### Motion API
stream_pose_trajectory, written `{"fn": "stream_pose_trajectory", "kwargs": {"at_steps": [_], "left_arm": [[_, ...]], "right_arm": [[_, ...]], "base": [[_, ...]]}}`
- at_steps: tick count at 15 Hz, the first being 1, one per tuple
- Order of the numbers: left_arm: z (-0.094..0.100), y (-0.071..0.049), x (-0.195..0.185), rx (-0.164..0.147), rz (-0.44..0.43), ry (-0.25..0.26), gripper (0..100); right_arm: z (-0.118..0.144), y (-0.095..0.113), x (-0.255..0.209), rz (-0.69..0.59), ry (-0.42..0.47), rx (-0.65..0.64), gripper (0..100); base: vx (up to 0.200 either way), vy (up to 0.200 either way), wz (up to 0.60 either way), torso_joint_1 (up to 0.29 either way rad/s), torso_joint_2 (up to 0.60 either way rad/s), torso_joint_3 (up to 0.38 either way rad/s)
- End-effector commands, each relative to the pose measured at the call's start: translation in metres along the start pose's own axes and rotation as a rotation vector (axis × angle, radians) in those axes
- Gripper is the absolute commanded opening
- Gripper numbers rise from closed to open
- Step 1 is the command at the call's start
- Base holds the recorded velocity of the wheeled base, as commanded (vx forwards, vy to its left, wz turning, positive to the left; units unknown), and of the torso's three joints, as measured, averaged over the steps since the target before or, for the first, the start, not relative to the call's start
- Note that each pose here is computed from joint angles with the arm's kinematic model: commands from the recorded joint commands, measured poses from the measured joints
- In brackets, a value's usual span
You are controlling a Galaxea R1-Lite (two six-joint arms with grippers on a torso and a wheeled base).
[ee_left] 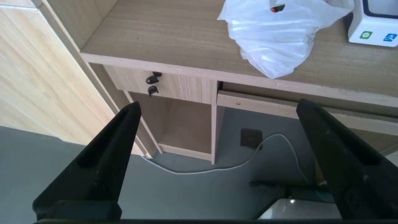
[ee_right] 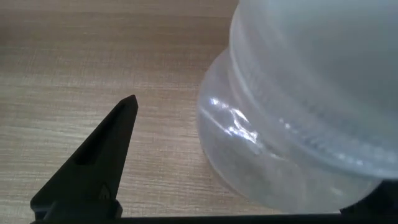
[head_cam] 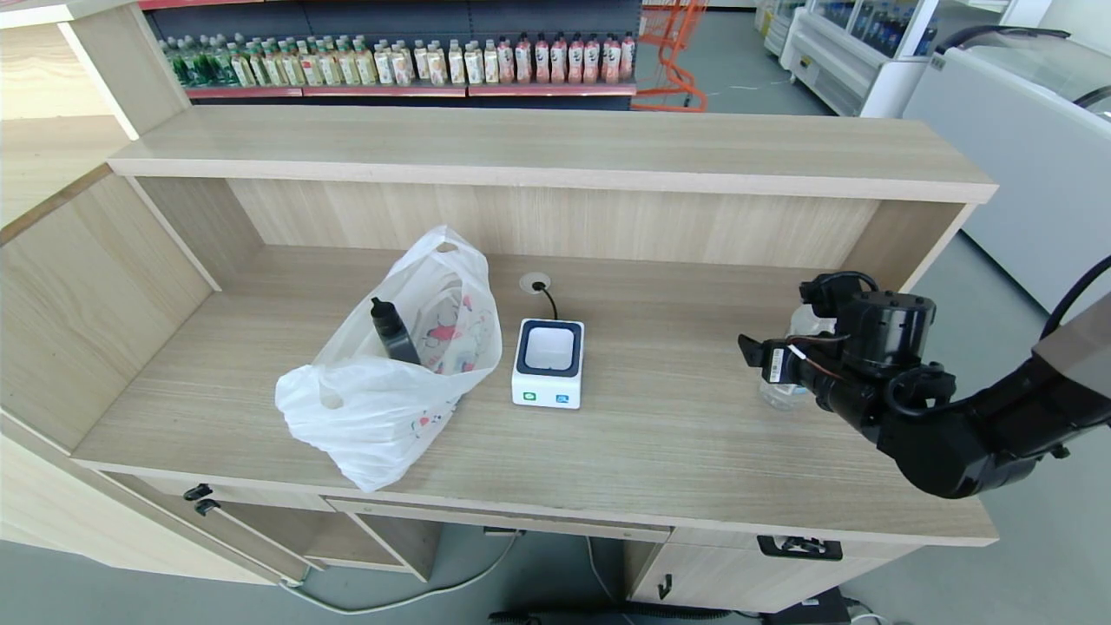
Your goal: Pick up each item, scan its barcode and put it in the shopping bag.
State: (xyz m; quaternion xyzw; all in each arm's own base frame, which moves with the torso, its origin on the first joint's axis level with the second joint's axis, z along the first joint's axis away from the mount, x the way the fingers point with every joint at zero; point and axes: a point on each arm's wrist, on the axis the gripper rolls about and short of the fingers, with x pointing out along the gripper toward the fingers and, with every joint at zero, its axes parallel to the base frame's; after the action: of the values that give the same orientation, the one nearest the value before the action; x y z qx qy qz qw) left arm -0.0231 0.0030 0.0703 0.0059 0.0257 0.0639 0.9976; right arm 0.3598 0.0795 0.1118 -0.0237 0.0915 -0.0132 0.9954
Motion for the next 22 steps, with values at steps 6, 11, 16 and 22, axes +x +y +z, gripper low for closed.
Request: {"fn": "stream_pose_trajectory", "kwargs": {"at_steps": [6, 11, 16, 22], "left_arm": [[0.000, 0.000, 0.000, 0.001, 0.001, 0.000, 100], [0.000, 0.000, 0.000, -0.001, 0.001, 0.000, 100], [0.000, 0.000, 0.000, 0.001, 0.001, 0.000, 100], [0.000, 0.000, 0.000, -0.001, 0.001, 0.000, 100]], "right_arm": [[0.003, 0.001, 0.003, 0.000, -0.025, -0.007, 0], [0.001, 0.003, 0.002, 0.018, -0.022, -0.046, 0], [0.001, 0.003, -0.003, 0.044, -0.021, -0.032, 0], [0.088, 0.008, -0.092, 0.498, 0.036, 0.264, 0]], "base": [[0.000, 0.000, 0.00, 0.000, 0.00, 0.000], [0.000, 0.000, 0.00, 0.000, 0.00, 0.000], [0.000, 0.000, 0.00, 0.000, 0.00, 0.000], [0.000, 0.000, 0.00, 0.000, 0.00, 0.000]]}}
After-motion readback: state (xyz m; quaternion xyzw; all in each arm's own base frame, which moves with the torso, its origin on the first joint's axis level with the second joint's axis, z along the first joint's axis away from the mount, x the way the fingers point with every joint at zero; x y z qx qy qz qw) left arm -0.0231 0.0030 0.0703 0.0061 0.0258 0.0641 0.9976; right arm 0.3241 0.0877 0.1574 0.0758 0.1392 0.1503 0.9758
